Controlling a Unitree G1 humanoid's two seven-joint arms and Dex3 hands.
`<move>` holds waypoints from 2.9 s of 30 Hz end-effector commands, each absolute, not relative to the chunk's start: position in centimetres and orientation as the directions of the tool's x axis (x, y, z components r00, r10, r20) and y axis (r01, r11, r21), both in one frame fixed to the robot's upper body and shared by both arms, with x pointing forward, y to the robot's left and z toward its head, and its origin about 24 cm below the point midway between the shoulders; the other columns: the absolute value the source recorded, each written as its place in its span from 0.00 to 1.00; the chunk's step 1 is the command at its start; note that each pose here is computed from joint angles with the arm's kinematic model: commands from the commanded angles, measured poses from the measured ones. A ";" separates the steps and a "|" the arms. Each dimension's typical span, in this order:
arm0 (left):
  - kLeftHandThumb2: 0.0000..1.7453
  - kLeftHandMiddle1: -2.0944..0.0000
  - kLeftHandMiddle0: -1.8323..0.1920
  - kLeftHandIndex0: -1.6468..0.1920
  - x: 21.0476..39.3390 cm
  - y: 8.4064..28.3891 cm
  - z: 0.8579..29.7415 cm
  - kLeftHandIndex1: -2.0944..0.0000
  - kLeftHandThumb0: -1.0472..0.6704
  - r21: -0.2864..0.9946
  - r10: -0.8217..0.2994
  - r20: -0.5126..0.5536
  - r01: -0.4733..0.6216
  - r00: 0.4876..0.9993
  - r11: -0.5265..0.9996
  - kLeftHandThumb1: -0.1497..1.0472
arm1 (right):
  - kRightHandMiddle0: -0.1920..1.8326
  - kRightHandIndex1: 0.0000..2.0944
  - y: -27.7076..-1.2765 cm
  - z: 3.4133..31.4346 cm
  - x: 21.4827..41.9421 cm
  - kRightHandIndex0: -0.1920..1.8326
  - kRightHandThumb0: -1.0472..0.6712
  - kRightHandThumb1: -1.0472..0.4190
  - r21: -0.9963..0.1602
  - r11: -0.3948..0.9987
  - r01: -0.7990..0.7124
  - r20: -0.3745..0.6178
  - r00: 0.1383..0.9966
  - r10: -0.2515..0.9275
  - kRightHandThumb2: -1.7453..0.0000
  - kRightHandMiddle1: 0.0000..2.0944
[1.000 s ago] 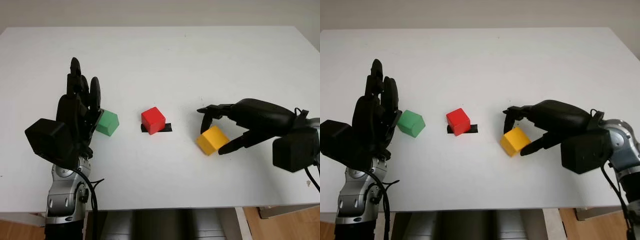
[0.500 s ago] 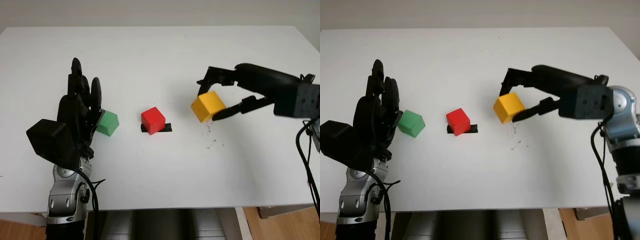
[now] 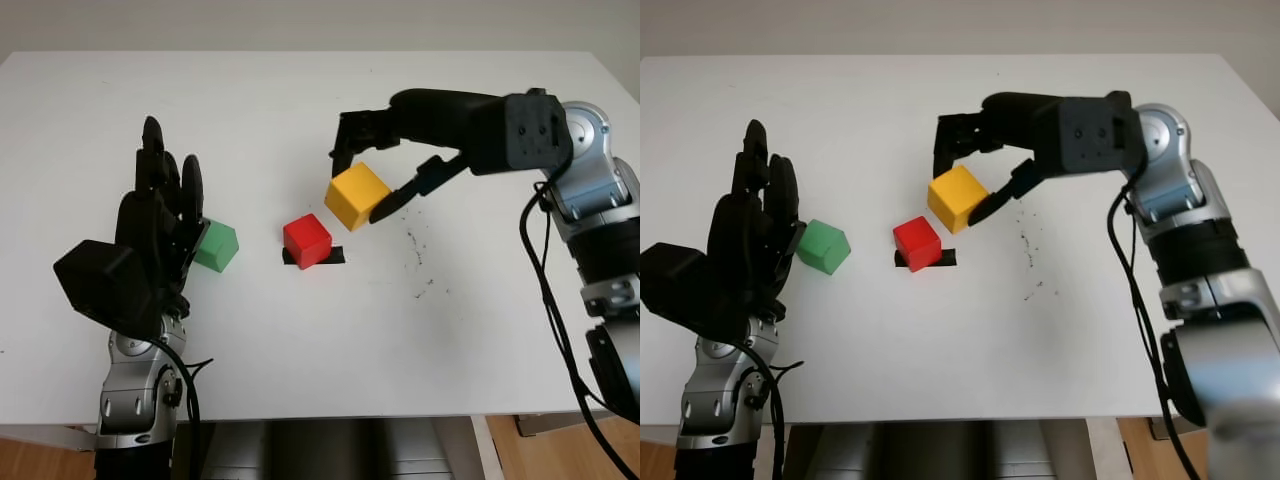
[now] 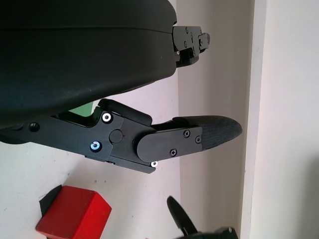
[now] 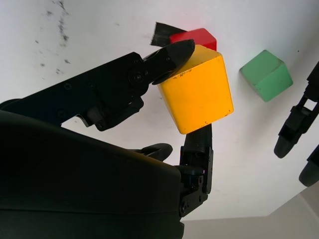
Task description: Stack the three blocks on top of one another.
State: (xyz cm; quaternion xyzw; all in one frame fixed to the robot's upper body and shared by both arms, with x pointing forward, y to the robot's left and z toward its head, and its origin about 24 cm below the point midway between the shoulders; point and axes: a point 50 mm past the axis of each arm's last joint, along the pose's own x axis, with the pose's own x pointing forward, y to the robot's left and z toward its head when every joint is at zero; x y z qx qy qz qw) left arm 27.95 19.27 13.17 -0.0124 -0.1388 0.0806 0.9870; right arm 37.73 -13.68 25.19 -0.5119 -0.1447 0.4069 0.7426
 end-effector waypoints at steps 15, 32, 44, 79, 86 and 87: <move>0.30 0.97 0.97 0.94 27.7 19.7 13.3 0.97 0.21 -0.034 0.168 0.282 -0.165 0.945 0.986 1.00 | 0.28 0.03 -10.8 23.1 39.8 0.30 0.33 0.11 -0.774 0.324 -0.544 -0.171 0.672 0.720 0.97 0.80; 0.31 0.98 0.98 0.95 27.8 19.7 13.4 0.98 0.21 -0.021 0.151 0.279 -0.152 0.948 0.988 1.00 | 0.29 0.02 -12.0 22.2 39.7 0.29 0.33 0.10 -0.668 0.435 -0.604 -0.207 0.712 0.671 0.97 0.83; 0.30 0.97 0.98 0.95 27.9 19.7 13.4 0.98 0.21 -0.020 0.146 0.283 -0.147 0.948 0.989 1.00 | 0.31 0.03 -12.5 20.9 39.7 0.30 0.30 0.11 -0.631 0.433 -0.643 -0.263 0.703 0.661 0.97 0.81; 0.31 0.97 0.97 0.94 27.7 19.6 13.4 0.97 0.22 -0.024 0.161 0.280 -0.160 0.946 0.987 1.00 | 0.31 0.03 -11.5 18.5 39.8 0.31 0.30 0.12 -0.667 0.345 -0.661 -0.325 0.674 0.663 0.97 0.80; 0.31 0.97 0.97 0.94 27.7 19.6 13.4 0.97 0.22 -0.022 0.165 0.280 -0.165 0.946 0.986 1.00 | 0.32 0.03 -11.4 18.3 39.8 0.31 0.29 0.11 -0.681 0.324 -0.657 -0.323 0.667 0.672 0.97 0.79; 0.31 0.97 0.97 0.94 27.7 19.6 13.4 0.97 0.22 -0.024 0.164 0.279 -0.164 0.946 0.986 1.00 | 0.32 0.03 -11.3 18.2 39.8 0.31 0.29 0.11 -0.680 0.327 -0.657 -0.323 0.668 0.670 0.97 0.79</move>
